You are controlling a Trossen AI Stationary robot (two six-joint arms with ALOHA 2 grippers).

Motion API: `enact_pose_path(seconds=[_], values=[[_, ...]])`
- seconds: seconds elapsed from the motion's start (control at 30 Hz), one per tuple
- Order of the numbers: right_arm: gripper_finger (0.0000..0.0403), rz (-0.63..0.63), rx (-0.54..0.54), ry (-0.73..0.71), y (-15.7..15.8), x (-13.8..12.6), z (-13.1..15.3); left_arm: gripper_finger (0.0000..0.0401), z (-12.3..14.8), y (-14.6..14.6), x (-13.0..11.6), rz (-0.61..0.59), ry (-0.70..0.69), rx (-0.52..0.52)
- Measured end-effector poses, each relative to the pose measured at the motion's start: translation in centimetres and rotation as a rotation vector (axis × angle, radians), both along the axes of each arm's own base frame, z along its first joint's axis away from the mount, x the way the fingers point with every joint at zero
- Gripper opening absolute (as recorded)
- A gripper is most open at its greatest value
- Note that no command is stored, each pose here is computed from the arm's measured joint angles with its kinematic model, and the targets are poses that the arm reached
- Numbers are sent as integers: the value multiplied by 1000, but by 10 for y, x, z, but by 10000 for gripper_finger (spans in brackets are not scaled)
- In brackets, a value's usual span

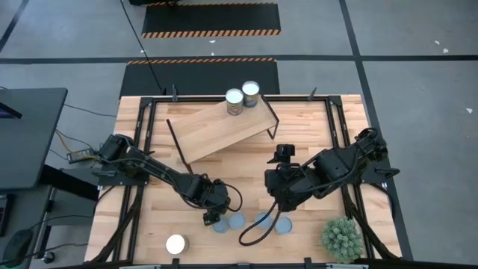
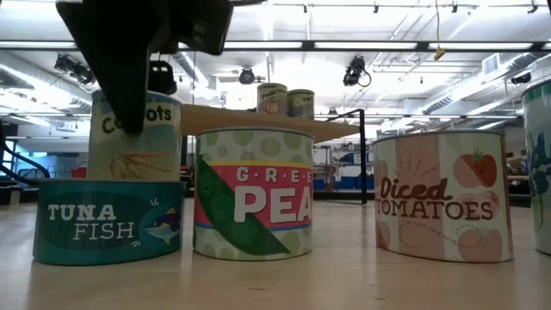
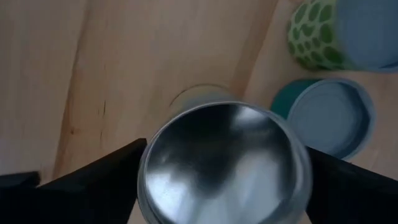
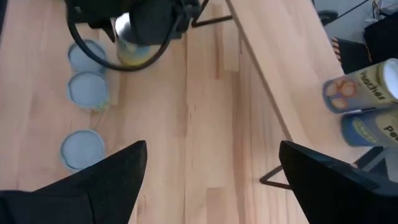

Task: Pick and place cans onto a shelf
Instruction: Put the canned carrots on the shelf

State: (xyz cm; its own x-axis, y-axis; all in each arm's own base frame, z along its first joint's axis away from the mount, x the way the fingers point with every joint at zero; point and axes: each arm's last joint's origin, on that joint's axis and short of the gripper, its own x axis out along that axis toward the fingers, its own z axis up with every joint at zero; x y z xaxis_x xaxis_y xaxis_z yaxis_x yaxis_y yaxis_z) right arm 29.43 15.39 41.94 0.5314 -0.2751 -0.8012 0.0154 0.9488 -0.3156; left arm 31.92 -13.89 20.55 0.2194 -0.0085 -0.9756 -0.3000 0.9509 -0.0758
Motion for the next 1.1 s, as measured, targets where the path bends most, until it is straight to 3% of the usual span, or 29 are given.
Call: enact_pose_path(seconds=[0.17, 0.4, 0.63, 0.77, 0.87, 1.1], values=[[373, -9, 28, -67, -12, -17, 20, 311, 0, 5, 3, -2, 2, -6], [373, -52, 44, -177, -31, -45, 47, 308, 11, 19, 11, 21, -24, -51], [373, -71, 41, -233, -45, -60, 60, 308, 62, 47, 39, 19, -187, -120], [373, -68, 31, -250, -48, -66, 65, 308, 96, 72, 49, 83, -249, -124], [373, -59, 26, -257, -51, -70, 68, 308, 124, 95, 51, 126, -295, -76], [373, -30, 12, -257, -53, -77, 70, 308, 161, 153, 34, 213, -229, 71]])
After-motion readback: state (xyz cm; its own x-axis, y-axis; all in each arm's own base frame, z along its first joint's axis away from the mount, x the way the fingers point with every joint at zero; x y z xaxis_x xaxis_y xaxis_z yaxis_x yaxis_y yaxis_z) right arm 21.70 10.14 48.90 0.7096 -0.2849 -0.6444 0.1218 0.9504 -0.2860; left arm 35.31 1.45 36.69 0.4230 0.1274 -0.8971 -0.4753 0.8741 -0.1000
